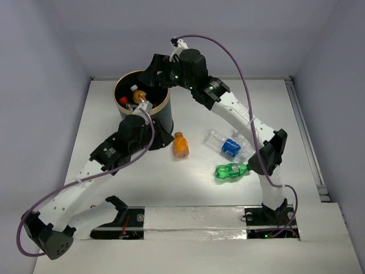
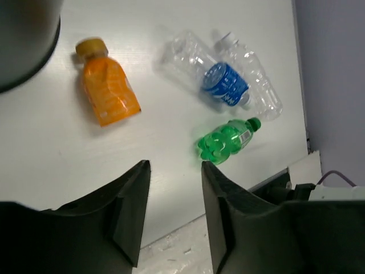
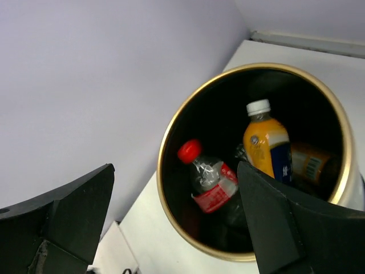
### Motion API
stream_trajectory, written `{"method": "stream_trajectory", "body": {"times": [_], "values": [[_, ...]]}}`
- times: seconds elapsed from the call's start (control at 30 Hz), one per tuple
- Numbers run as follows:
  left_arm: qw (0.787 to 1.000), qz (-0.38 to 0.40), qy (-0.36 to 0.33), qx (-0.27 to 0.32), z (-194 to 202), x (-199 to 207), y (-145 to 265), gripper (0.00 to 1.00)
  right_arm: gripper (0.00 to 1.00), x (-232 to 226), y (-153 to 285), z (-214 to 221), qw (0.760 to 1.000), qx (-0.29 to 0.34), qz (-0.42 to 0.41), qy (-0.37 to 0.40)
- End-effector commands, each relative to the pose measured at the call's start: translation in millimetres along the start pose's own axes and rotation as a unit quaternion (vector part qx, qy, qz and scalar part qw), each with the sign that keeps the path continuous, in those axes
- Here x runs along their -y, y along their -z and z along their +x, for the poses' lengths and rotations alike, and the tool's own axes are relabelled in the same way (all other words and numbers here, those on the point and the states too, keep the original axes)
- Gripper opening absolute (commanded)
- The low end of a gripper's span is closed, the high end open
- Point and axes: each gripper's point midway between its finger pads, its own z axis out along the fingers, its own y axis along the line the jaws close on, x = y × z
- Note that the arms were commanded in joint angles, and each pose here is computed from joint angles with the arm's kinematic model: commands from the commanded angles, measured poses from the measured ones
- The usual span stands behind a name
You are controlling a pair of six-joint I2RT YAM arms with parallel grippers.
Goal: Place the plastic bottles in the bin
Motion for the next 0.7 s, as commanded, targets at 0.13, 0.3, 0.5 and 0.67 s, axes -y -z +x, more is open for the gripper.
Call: {"method": "stream_trajectory", "body": {"times": [0.13, 0.3, 0.5, 0.67], "values": [[0.997, -0.060, 0.006, -0.040, 42, -13, -49, 0.71, 0.60, -18, 78, -41, 0.996, 0.077, 0.021, 0.035], [0.994, -0.098, -0.015, -0.054, 54, -23, -76, 0.83, 0.10, 22, 167, 2, 0.993, 0.075, 0.094, 0.019], [0.985, -0.156, -0.031, -0.060, 64, -47, -109, 0.84, 0.19, 88, 262, 103, 0.982, 0.009, 0.180, -0.057], [0.984, -0.166, -0.032, -0.057, 66, -52, -129, 0.86, 0.70, 128, 311, 175, 0.957, -0.048, 0.254, -0.133]]}}
